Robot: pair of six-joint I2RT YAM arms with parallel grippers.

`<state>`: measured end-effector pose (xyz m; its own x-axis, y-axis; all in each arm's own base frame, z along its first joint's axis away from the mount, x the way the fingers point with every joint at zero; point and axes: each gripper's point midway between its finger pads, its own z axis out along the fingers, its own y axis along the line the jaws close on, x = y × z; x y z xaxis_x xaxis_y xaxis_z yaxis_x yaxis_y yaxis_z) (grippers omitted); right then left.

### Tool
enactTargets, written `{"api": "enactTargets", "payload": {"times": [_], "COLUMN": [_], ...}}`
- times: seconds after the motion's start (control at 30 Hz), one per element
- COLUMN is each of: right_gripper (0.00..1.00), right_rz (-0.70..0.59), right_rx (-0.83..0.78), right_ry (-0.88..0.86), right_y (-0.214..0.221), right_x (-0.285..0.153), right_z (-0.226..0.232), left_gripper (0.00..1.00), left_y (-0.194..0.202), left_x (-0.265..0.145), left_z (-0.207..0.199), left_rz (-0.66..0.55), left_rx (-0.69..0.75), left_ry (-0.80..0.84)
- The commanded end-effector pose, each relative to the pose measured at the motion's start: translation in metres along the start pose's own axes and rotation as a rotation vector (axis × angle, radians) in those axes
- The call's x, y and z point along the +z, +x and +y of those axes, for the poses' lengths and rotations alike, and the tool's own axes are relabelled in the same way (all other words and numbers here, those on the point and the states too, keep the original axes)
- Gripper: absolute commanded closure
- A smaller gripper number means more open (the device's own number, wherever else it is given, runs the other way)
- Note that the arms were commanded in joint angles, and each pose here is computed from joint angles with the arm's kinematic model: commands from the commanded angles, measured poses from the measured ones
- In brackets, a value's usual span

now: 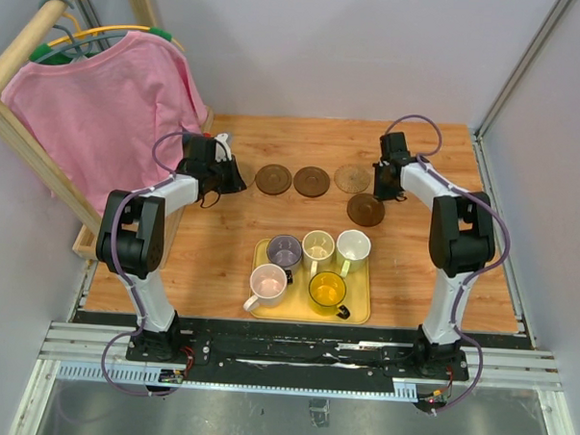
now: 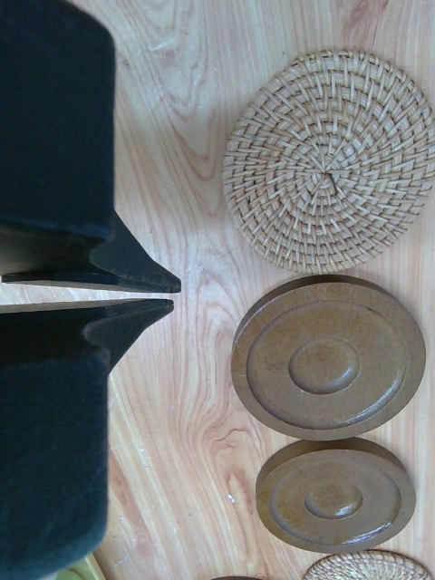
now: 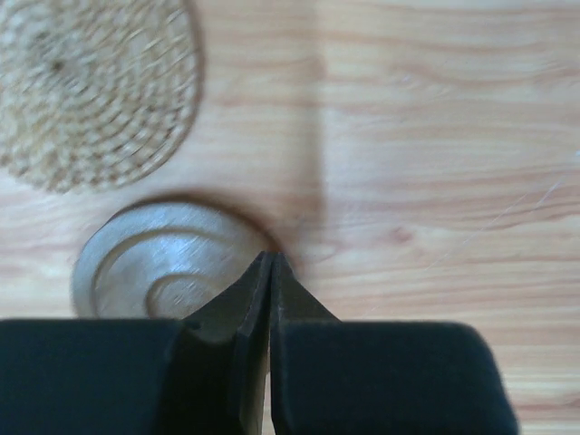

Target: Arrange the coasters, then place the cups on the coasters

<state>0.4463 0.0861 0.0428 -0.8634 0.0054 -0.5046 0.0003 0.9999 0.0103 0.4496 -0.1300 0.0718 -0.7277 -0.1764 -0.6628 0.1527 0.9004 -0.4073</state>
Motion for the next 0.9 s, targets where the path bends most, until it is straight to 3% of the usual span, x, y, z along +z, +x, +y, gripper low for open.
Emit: {"api": "enactTargets", "payload": {"times": [0.0,0.17,0.5,0.87], "right_gripper": [0.98,0.98,0.96,0.97], "right_rz": [0.086,0.097,-0.124,-0.051], "right_rx": [0.013,0.023,-0.021,-0.161], "right_ry": [0.111,0.125,0.052,-0.091], "right_y": [0.004,-0.006,-0.048,-0.003], "right_x": [0.019,0.029,-0.028,-0.022], "right_z": [-0.042,-0.055,-0.039,0.025], "left_gripper": [0.88,0.88,0.88,0.87], "left_y": [-0.004,-0.001,-0.007,-0.006], "left_x": [-0.002,0.001,-0.001,-0.007], "left_z": [-0.001,0.003,-0.001,-0.004], "left_rz": [-0.011,-0.003,-0.015,-0.033], "left_rx": [0.013,0.011,0.018,0.001], "left_ry": [0.013,0.002,0.014,0.024]}}
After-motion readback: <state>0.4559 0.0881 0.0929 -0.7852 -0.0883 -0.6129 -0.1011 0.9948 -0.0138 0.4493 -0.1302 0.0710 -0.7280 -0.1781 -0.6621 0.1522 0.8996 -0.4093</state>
